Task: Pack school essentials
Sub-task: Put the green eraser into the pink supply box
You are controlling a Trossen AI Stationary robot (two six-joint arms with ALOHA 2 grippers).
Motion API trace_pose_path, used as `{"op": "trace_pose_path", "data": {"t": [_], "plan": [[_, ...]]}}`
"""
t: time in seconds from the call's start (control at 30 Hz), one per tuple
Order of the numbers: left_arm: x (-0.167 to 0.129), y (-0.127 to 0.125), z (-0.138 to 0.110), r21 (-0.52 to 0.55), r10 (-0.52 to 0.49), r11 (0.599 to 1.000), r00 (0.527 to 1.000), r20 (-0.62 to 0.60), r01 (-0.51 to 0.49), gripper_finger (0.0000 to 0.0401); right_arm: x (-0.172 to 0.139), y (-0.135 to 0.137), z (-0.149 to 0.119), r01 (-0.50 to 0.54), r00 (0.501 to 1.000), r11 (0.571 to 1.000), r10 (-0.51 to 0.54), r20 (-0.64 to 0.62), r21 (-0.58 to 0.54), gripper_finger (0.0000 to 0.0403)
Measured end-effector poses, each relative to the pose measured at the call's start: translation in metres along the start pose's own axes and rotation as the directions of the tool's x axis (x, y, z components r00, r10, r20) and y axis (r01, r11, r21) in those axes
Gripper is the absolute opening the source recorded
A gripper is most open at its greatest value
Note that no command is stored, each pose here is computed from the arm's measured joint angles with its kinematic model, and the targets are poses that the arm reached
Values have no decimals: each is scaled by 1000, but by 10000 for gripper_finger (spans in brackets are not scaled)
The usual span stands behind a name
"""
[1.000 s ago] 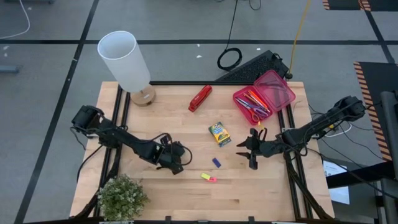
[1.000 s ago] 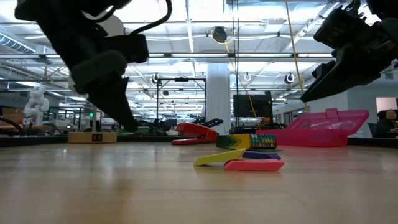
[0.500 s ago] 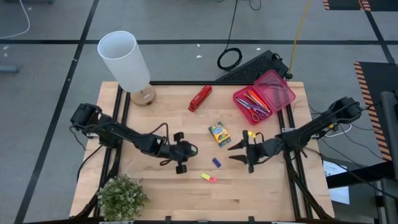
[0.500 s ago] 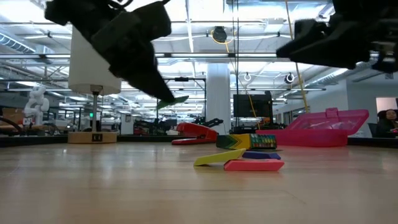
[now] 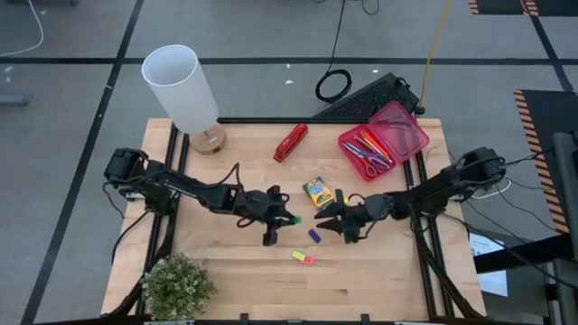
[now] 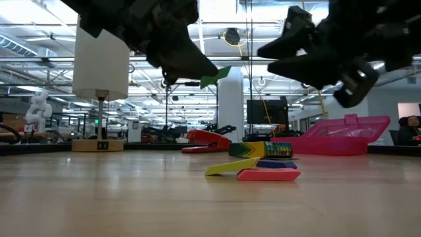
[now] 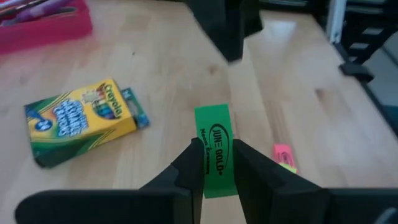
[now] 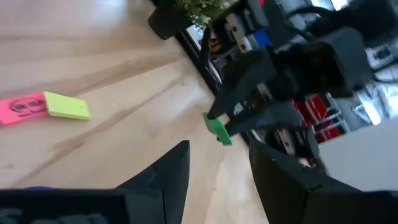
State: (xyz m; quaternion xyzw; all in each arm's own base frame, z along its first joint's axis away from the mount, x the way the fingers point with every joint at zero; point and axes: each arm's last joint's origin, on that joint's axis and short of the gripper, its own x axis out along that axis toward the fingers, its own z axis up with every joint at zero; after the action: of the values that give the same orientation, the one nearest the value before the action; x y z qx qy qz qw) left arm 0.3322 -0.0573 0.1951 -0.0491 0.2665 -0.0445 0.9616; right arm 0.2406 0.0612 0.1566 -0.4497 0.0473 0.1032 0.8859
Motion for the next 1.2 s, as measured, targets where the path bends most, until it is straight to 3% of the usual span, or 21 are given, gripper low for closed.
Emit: {"op": "trace_pose_path", "data": {"t": [0.4,0.63,1.2], "plan": [[0,14,5,-35,-129,991,992,6,129,76,36,-17,4,17,1000,964,-17,1,-266,159],[0,18,5,-29,-120,992,993,7,120,76,45,-21,2,-116,993,957,108,-43,-266,131],[0,20,6,-39,-117,992,993,10,117,76,46,-27,-3,-123,992,950,128,-1,-289,59]]}}
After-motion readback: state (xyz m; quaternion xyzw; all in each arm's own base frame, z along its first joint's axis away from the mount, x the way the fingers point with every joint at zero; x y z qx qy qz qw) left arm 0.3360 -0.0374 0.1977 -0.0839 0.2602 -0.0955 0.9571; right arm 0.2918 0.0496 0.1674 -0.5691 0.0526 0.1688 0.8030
